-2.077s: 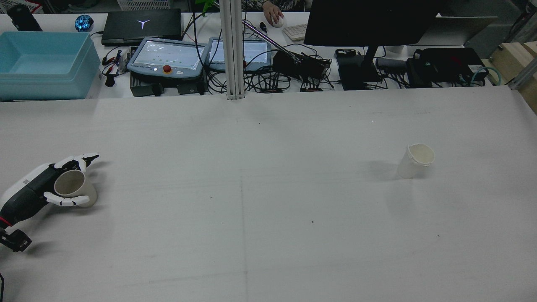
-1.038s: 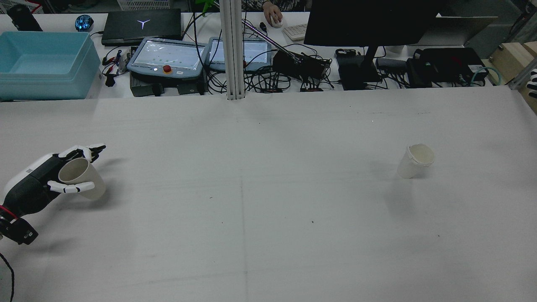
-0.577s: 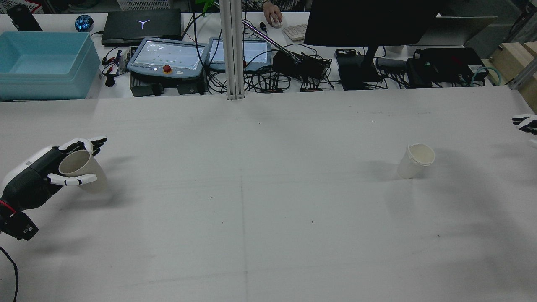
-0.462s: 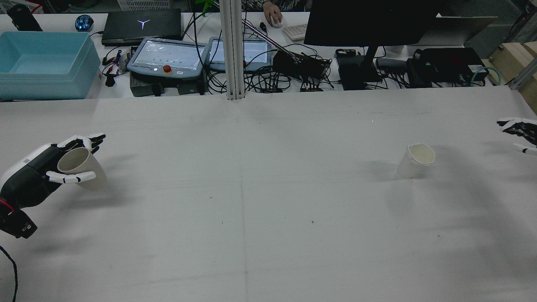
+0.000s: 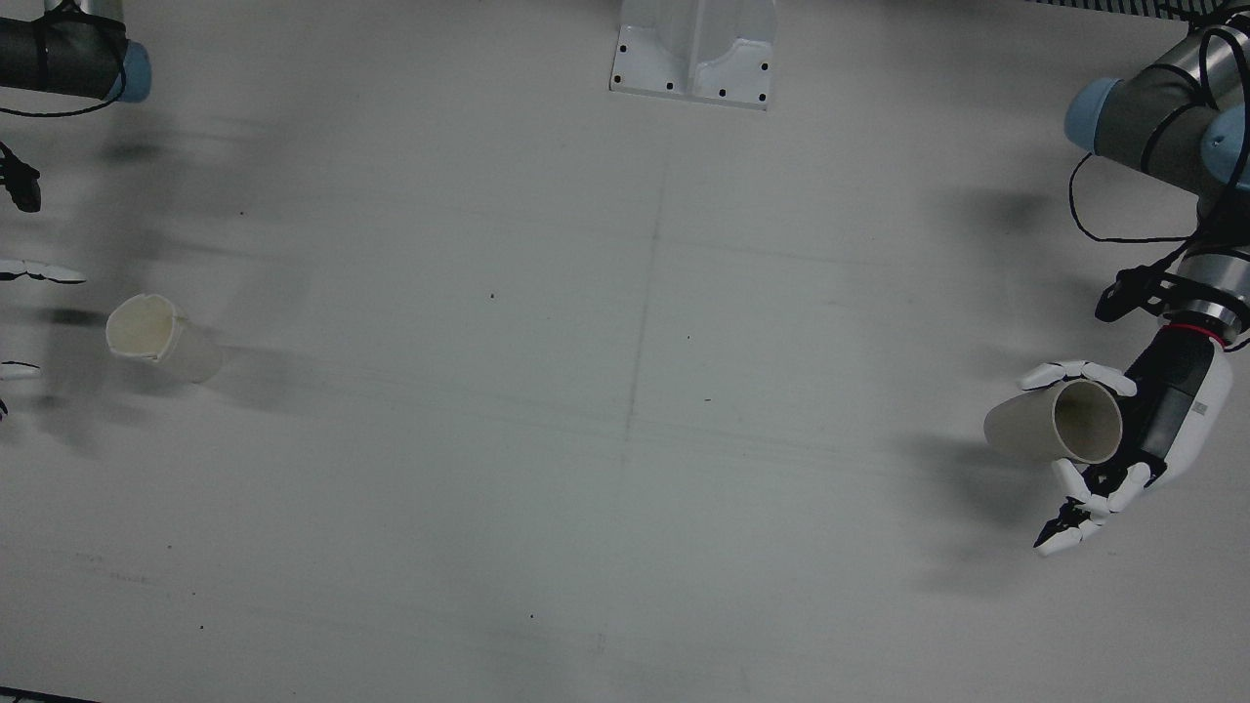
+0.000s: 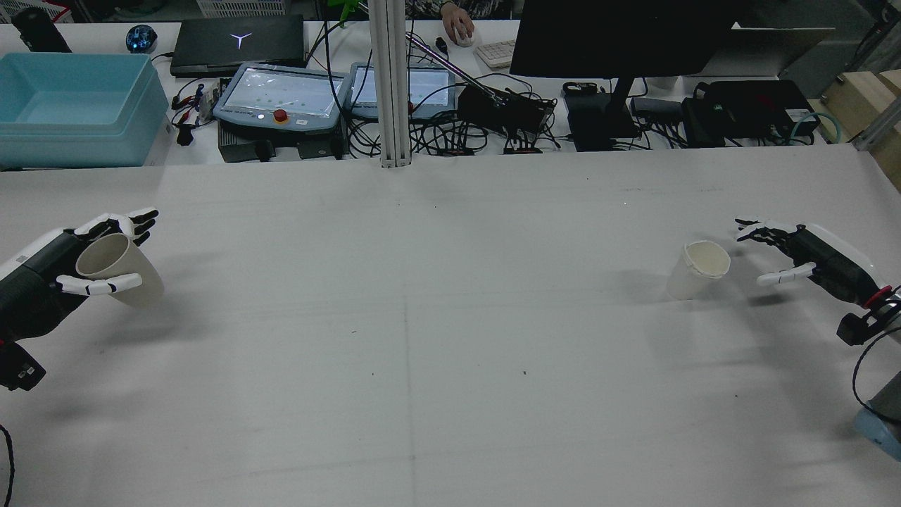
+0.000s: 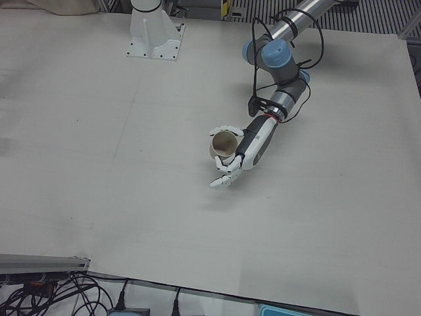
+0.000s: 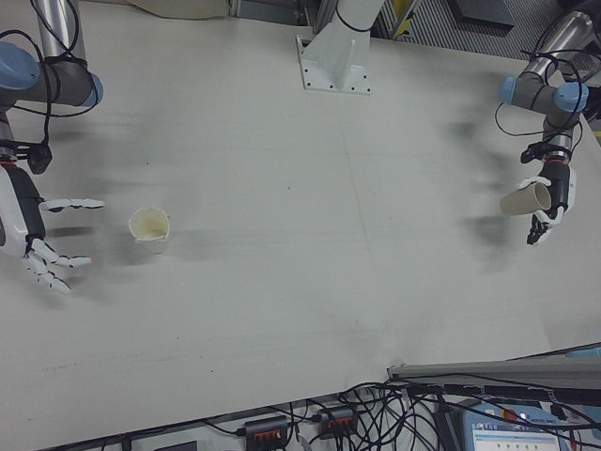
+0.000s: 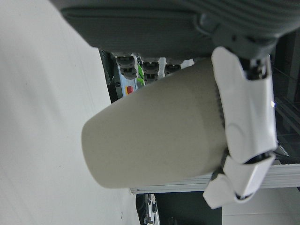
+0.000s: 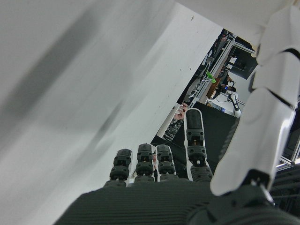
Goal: Pour water
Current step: 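Move the right hand in and wrap it around the standing white cup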
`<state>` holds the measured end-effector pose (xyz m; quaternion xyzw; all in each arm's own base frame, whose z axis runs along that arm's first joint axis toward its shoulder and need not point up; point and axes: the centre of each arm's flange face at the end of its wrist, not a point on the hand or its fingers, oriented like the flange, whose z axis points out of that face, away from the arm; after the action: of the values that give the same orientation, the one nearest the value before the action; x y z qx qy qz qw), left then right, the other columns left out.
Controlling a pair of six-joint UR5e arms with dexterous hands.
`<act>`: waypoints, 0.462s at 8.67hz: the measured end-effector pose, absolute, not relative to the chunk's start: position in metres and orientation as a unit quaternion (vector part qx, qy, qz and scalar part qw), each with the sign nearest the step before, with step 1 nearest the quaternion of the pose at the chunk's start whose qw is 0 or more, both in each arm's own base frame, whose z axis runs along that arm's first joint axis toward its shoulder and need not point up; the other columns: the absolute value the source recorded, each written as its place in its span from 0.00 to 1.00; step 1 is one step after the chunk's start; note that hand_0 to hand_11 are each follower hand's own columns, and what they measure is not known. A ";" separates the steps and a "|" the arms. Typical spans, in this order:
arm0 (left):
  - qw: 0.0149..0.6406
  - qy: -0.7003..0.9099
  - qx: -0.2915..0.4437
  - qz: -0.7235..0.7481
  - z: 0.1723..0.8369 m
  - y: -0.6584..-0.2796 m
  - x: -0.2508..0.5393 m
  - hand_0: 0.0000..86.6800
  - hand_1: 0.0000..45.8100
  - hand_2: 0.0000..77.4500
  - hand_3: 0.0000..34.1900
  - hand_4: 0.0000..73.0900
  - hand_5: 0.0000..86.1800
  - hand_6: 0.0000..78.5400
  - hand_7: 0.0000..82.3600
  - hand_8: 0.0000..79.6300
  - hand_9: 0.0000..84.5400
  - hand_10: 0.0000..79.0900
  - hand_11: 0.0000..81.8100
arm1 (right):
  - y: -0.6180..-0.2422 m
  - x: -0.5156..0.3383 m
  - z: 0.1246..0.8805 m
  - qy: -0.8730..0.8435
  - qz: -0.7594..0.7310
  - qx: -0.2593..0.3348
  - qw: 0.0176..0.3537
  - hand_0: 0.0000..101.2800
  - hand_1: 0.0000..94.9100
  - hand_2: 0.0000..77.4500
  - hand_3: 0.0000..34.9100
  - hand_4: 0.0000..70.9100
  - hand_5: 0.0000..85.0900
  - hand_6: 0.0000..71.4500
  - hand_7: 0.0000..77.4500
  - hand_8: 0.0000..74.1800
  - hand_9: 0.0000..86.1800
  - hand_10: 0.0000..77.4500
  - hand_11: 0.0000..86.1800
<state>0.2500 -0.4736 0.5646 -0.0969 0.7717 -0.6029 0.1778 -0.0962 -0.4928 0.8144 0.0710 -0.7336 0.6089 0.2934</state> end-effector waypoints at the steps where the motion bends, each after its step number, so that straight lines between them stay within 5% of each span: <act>1: 0.175 0.772 -0.097 -0.604 0.567 -0.473 0.247 0.59 0.48 0.37 0.00 0.21 0.76 0.14 0.20 0.11 0.14 0.06 0.12 | -0.491 -0.112 0.814 -0.735 0.604 0.067 0.300 0.50 0.15 0.13 0.03 0.25 0.35 0.14 0.22 0.15 0.19 0.10 0.17; 2: 0.173 0.772 -0.097 -0.604 0.568 -0.474 0.244 0.59 0.48 0.37 0.00 0.21 0.76 0.14 0.20 0.11 0.14 0.06 0.12 | -0.489 -0.120 0.814 -0.736 0.601 0.065 0.304 0.50 0.15 0.13 0.03 0.25 0.35 0.14 0.22 0.15 0.19 0.10 0.17; 3: 0.172 0.772 -0.096 -0.604 0.569 -0.474 0.242 0.59 0.48 0.37 0.00 0.21 0.76 0.14 0.20 0.11 0.14 0.06 0.12 | -0.488 -0.128 0.809 -0.739 0.595 0.065 0.309 0.49 0.16 0.11 0.03 0.08 0.28 0.07 0.13 0.12 0.15 0.08 0.13; 4: 0.170 0.773 -0.095 -0.604 0.569 -0.475 0.240 0.59 0.48 0.37 0.00 0.21 0.76 0.14 0.18 0.11 0.14 0.06 0.12 | -0.490 -0.135 0.801 -0.744 0.586 0.069 0.314 0.49 0.16 0.11 0.04 0.06 0.28 0.04 0.14 0.12 0.15 0.07 0.11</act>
<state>0.2403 -0.4748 0.5687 -0.0949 0.7728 -0.6041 0.1700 -0.1349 -0.4898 0.8013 0.0688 -0.7437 0.5860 0.3143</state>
